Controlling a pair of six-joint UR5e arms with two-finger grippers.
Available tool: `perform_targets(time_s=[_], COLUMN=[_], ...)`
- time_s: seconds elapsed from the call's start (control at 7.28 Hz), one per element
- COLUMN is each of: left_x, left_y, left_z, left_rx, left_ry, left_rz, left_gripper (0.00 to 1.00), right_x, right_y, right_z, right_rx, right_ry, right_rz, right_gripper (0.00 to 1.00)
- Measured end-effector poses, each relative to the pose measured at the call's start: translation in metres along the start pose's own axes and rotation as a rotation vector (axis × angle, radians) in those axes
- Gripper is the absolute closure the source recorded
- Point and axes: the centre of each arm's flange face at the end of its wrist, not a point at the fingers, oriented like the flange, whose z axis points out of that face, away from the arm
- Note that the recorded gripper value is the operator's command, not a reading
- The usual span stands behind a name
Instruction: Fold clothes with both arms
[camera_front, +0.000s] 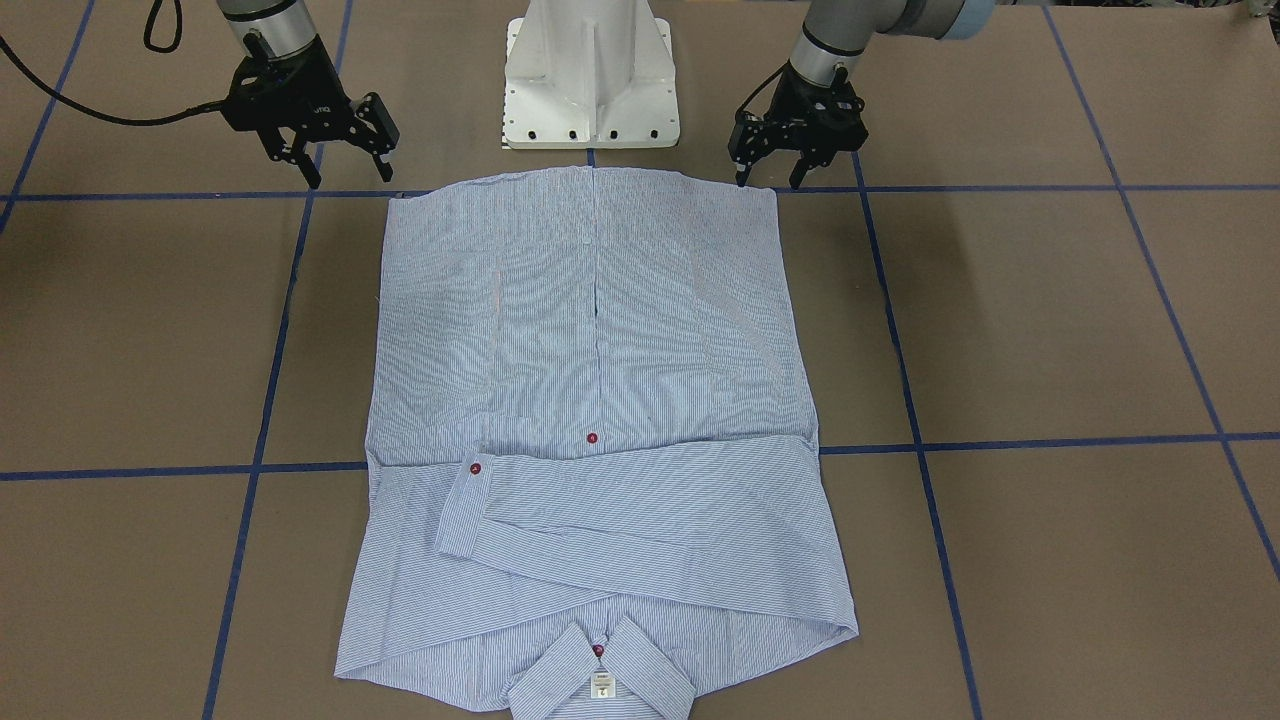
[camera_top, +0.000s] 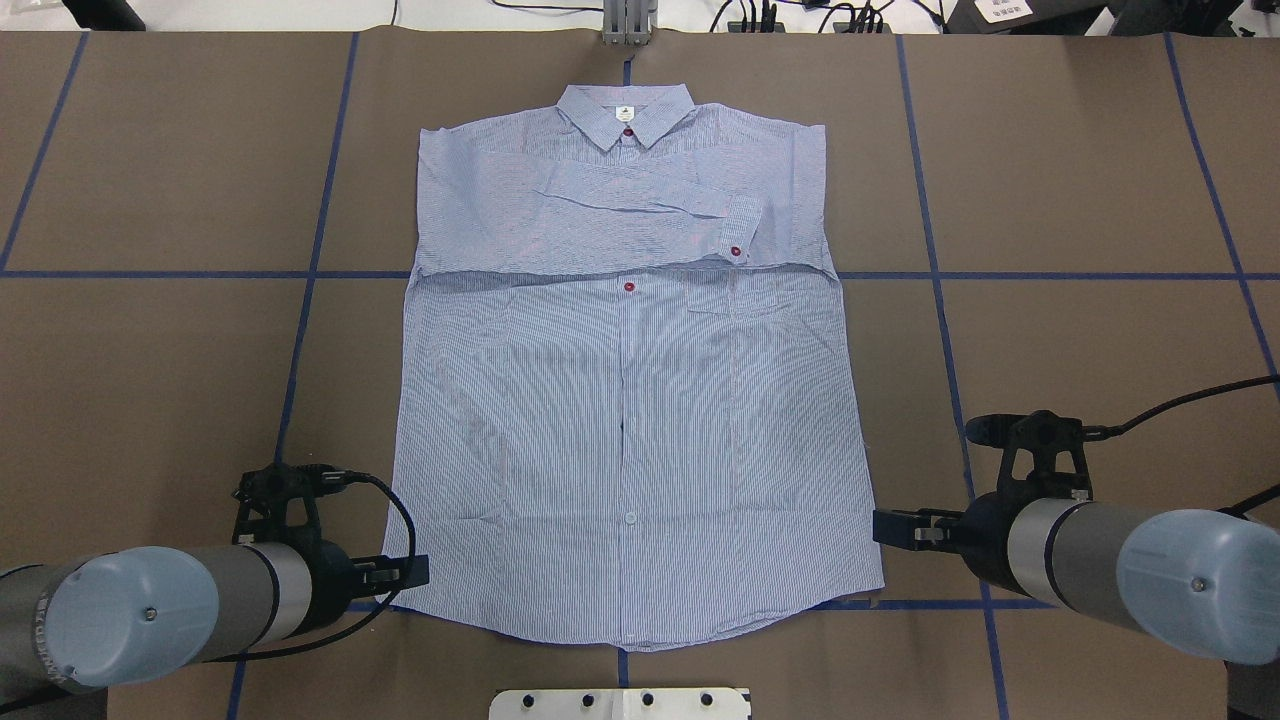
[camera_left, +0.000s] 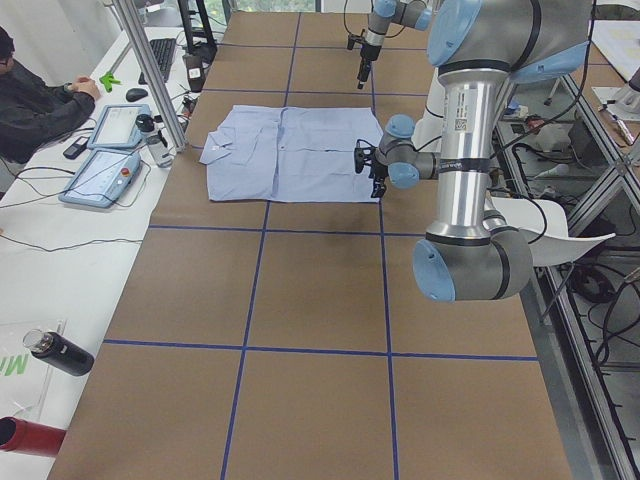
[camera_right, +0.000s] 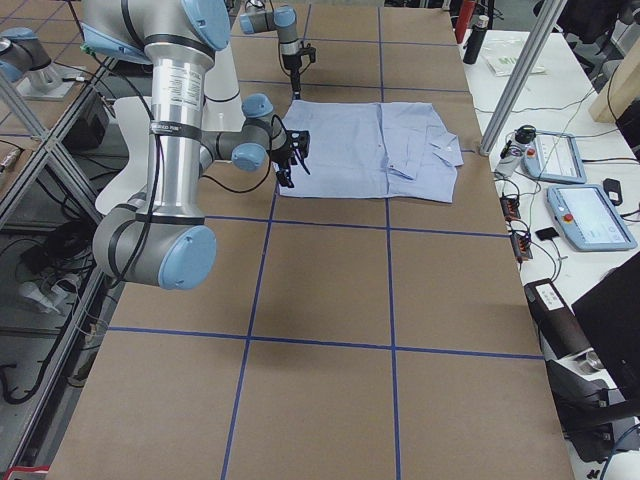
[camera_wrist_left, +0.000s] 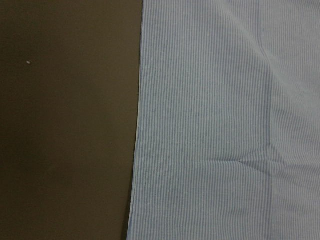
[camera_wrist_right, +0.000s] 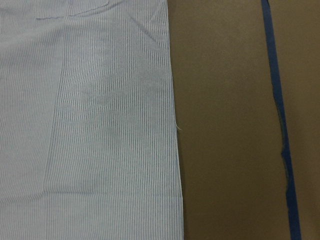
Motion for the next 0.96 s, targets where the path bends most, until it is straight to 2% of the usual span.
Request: perform_targets(time_s=[0.14, 0.96], left_x=[-0.001, 0.0], left_y=[0.001, 0.003], left_z=[0.004, 0.028], left_rx=[-0.002, -0.016], left_ry=[-0.006, -0.034], left_rz=[0.002, 0.011], left_gripper=[0.37, 0.39], right_x=[0.0, 0.0], right_y=[0.0, 0.001], right_z=[0.0, 0.0], right_rx=[0.0, -0.002], right_ry=[0.0, 0.0], right_rz=[0.0, -0.002], right_gripper=[0.0, 0.0])
